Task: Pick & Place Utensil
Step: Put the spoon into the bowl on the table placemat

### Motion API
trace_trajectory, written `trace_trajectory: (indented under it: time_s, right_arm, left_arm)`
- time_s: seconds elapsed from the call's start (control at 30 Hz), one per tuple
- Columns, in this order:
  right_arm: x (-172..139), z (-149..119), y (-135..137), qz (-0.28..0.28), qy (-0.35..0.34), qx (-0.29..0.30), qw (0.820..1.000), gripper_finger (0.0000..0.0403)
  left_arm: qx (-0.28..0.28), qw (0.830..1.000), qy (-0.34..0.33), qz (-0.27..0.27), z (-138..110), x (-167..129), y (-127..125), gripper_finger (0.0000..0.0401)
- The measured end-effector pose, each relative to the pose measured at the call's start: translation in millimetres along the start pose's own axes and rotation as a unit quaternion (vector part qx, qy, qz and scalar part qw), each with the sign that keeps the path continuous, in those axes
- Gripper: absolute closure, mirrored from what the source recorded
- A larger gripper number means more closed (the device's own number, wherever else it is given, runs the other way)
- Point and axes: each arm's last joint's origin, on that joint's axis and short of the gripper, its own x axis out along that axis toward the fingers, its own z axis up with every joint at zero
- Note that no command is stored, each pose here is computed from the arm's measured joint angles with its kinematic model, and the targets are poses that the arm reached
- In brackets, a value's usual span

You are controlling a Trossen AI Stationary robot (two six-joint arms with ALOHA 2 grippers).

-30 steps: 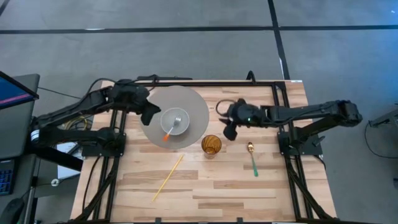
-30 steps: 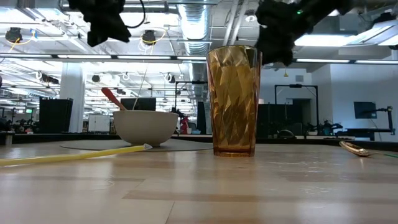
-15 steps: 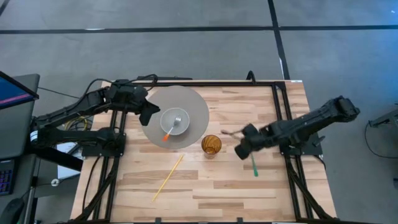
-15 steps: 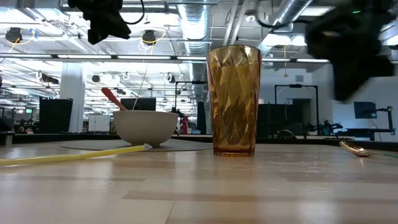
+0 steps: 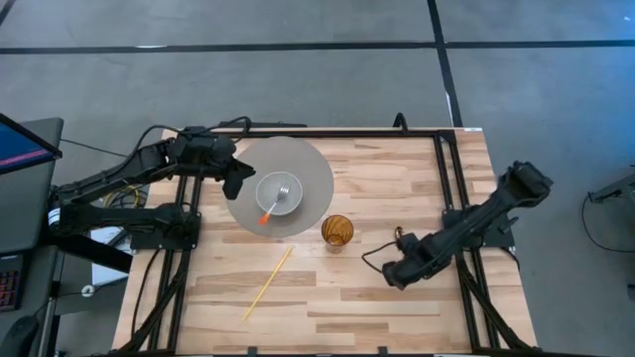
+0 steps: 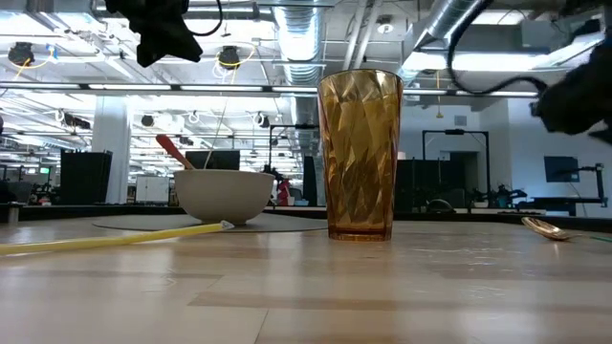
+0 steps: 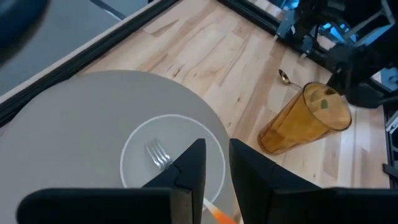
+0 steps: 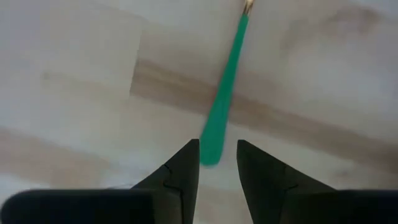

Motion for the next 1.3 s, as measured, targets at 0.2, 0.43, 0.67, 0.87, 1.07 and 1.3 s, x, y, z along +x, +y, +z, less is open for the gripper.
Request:
trace_trajectory:
  time_s: [0.2,0.43,0.67,0.87,1.07,1.3]
  right_arm:
    - [10.4,15.3,6.1,-0.022,-0.005,0.005,1.0,0.0301]
    - [14.8,31.2,9.1,-0.035,-0.004,0.001,0.999,0.0301]
    - [24.3,42.3,11.4,-0.06,0.016,-0.015,0.998,0.0301]
    - [29.6,46.2,14.4,-0.064,0.045,-0.023,0.997,0.0305]
    - [30.1,46.0,16.1,-0.054,0.047,-0.038,0.997,0.0358]
    - [30.1,46.0,16.1,-0.054,0.049,-0.054,0.996,0.0383]
  left_arm:
    - [0.001,1.0,-0.008,-0.002,1.5,0.0,-0.4,0.0329]
    - [0.0,1.0,-0.007,-0.002,1.3,0.0,-0.3,0.0329]
    - [0.0,1.0,-0.006,-0.002,1.2,0.0,-0.4,0.0329]
    - [-0.001,1.0,-0.006,-0.002,1.1,0.1,-0.3,0.0329]
    - [-0.001,1.0,-0.006,-0.002,1.1,0.0,-0.3,0.0329]
    - [-0.001,1.0,-0.006,-0.002,1.1,0.0,-0.3,0.0329]
